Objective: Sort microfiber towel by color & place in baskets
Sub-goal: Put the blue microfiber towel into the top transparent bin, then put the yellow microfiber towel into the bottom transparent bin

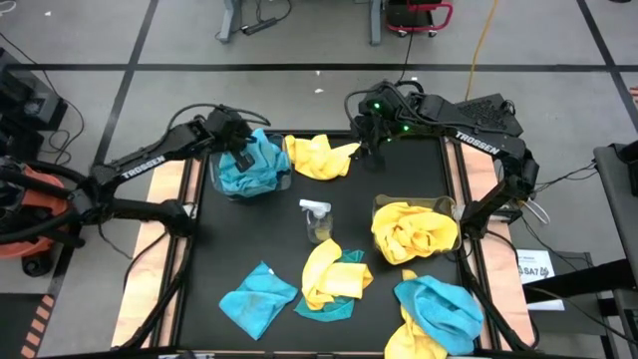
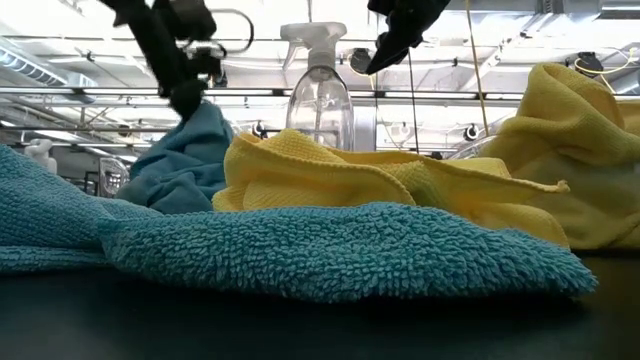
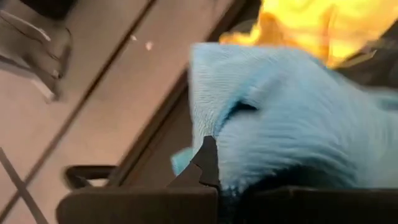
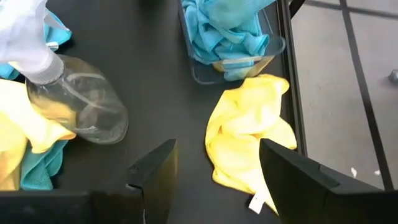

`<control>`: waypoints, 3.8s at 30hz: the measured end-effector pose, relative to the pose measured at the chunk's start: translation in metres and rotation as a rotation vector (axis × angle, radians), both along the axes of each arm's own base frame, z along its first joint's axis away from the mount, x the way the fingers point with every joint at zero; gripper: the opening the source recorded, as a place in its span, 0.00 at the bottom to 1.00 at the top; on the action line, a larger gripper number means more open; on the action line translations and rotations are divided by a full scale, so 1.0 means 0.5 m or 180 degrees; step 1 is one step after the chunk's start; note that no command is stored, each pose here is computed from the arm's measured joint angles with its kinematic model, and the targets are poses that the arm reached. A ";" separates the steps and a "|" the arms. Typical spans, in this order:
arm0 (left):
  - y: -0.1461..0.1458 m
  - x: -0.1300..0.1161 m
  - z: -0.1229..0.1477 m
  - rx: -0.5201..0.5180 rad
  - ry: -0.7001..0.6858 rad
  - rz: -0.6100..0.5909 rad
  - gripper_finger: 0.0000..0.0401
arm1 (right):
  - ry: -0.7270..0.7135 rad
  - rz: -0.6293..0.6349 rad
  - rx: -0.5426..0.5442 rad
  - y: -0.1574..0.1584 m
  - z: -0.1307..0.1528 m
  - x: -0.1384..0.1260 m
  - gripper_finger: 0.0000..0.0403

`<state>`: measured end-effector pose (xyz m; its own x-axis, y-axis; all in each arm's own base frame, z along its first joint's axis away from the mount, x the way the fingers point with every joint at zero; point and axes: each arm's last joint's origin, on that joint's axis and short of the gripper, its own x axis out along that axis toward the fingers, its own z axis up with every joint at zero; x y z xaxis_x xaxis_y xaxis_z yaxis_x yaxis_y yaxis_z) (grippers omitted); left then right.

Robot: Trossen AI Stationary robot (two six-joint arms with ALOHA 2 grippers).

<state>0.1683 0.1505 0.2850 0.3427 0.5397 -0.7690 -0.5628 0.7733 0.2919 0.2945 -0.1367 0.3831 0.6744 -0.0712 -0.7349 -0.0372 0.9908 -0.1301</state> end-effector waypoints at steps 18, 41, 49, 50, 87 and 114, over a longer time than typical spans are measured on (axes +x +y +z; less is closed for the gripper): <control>0.054 0.044 -0.235 -0.0824 0.0504 -0.0054 0.01 | 0.0051 -0.0027 0.0051 0.001 -0.002 -0.003 0.54; 0.012 0.038 -0.174 -0.0884 0.0298 -0.0144 0.48 | -0.0190 -0.0214 -0.0008 -0.051 -0.135 0.026 0.55; -0.029 0.022 -0.121 -0.0746 0.0103 -0.0234 0.67 | -0.0587 -0.0472 0.0067 -0.067 -0.244 0.049 0.60; -0.033 0.019 -0.116 -0.0729 0.0088 -0.0251 0.67 | -0.0550 -0.0518 0.0129 -0.070 -0.263 0.052 0.61; -0.102 -0.043 0.005 -0.0474 -0.1114 -0.0806 0.68 | 0.0633 -0.1405 0.0835 -0.149 -0.504 0.112 0.63; -0.138 -0.076 0.054 -0.0158 -0.1606 -0.0974 0.68 | 0.0549 -0.1010 0.0491 -0.107 -0.425 0.110 0.01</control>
